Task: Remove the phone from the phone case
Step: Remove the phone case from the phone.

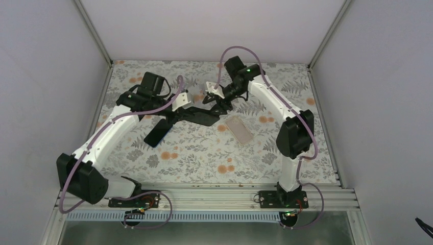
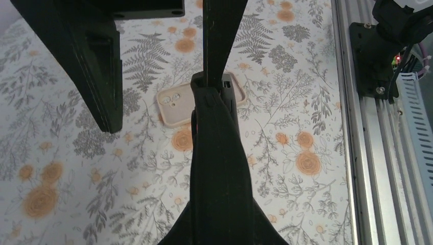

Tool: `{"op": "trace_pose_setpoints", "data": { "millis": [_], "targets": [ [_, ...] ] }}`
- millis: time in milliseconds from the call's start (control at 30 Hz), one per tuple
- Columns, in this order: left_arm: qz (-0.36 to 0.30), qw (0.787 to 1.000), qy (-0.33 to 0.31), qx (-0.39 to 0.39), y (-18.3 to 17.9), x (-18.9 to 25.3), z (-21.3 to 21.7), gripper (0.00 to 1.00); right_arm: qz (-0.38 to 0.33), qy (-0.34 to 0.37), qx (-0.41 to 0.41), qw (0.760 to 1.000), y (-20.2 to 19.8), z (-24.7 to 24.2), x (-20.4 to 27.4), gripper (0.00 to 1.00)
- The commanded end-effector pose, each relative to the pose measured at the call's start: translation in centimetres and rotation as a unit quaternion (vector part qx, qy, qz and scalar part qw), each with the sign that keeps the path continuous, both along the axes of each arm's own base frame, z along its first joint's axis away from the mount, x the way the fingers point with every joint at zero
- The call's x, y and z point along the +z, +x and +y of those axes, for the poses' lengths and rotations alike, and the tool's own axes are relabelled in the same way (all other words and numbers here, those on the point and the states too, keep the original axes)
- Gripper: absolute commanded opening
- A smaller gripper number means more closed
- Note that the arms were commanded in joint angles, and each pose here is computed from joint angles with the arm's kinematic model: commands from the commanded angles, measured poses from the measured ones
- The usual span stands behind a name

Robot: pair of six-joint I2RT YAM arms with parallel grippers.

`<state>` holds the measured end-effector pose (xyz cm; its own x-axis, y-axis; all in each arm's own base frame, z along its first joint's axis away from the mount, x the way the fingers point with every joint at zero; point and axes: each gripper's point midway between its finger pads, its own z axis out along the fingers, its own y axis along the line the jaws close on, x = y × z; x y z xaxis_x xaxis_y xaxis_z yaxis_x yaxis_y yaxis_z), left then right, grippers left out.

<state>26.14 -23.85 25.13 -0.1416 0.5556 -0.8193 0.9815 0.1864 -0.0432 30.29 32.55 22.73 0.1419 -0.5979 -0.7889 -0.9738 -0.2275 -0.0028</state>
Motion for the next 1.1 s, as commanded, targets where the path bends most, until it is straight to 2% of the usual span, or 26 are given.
{"op": "trace_pose_setpoints", "data": {
  "millis": [0,100,167,200,233,267,300,333,433,500,567,600,700,800,833,933,1033,1067],
  "targets": [
    [-0.156,0.984,-0.088,0.019,2.8,6.8,-1.9,0.02,0.124,0.107,0.155,0.974,-10.4,5.2,3.8,0.65],
    [-0.184,0.978,-0.081,0.060,4.4,7.1,-1.4,0.02,0.142,0.092,0.179,0.969,-12.7,6.4,3.0,0.61],
    [-0.195,0.975,-0.069,0.085,5.5,6.8,-0.9,0.02,0.158,0.092,0.179,0.967,-13.1,6.7,3.1,0.51],
    [-0.197,0.974,-0.063,0.094,5.9,6.7,-0.8,0.02,0.162,0.094,0.177,0.966,-13.1,6.8,3.5,0.42],
    [-0.198,0.973,-0.057,0.100,6.2,6.6,-0.7,0.02,0.161,0.098,0.175,0.966,-12.9,6.8,3.9,0.27],
    [-0.199,0.972,-0.053,0.108,6.5,6.5,-0.5,0.02,0.160,0.105,0.171,0.967,-12.6,6.6,4.4,0.16],
    [-0.201,0.971,-0.049,0.116,6.7,6.5,-0.3,0.03,0.158,0.115,0.166,0.967,-12.1,6.2,5.1,0.07],
    [-0.204,0.970,-0.045,0.122,6.8,6.6,-0.1,0.04,0.156,0.128,0.160,0.966,-11.6,5.7,5.9,0.04],
    [-0.212,0.966,-0.031,0.143,7.1,6.8,0.7,0.20,0.147,0.149,0.128,0.970,-9.6,4.0,7.5,0.03],
    [-0.222,0.962,-0.022,0.155,7.2,7.3,1.3,0.37,0.132,0.156,0.091,0.975,-7.5,2.7,7.9,0.03],
    [-0.240,0.955,-0.021,0.174,7.2,8.5,2.3,0.59,0.125,0.158,0.052,0.978,-5.7,1.3,7.8,0.03],
    [-0.255,0.948,-0.023,0.189,7.4,9.3,3.1,0.65,0.120,0.159,0.035,0.979,-4.9,0.6,7.9,0.03],
    [-0.303,0.927,-0.030,0.221,7.4,11.8,5.0,0.79,0.102,0.157,-0.028,0.982,-1.9,-1.4,8.3,0.03],
    [-0.320,0.916,-0.028,0.240,7.7,13.5,5.9,0.87,0.074,0.162,-0.129,0.976,2.6,-3.5,9.0,0.03],
    [-0.322,0.914,-0.032,0.245,7.9,13.9,6.0,0.89,0.045,0.172,-0.184,0.967,4.4,-4.4,10.2,0.03],
    [-0.326,0.909,-0.061,0.252,8.7,15.2,5.5,0.90,-0.027,0.188,-0.371,0.909,10.1,-7.3,12.4,0.03],
    [-0.322,0.905,-0.094,0.261,9.9,16.3,4.4,0.90,-0.050,0.198,-0.482,0.852,13.7,-9.5,14.8,0.03],
    [-0.321,0.904,-0.100,0.265,10.4,16.5,4.0,0.90,-0.055,0.208,-0.492,0.844,14.1,-9.8,15.7,0.03]
  ]
}}
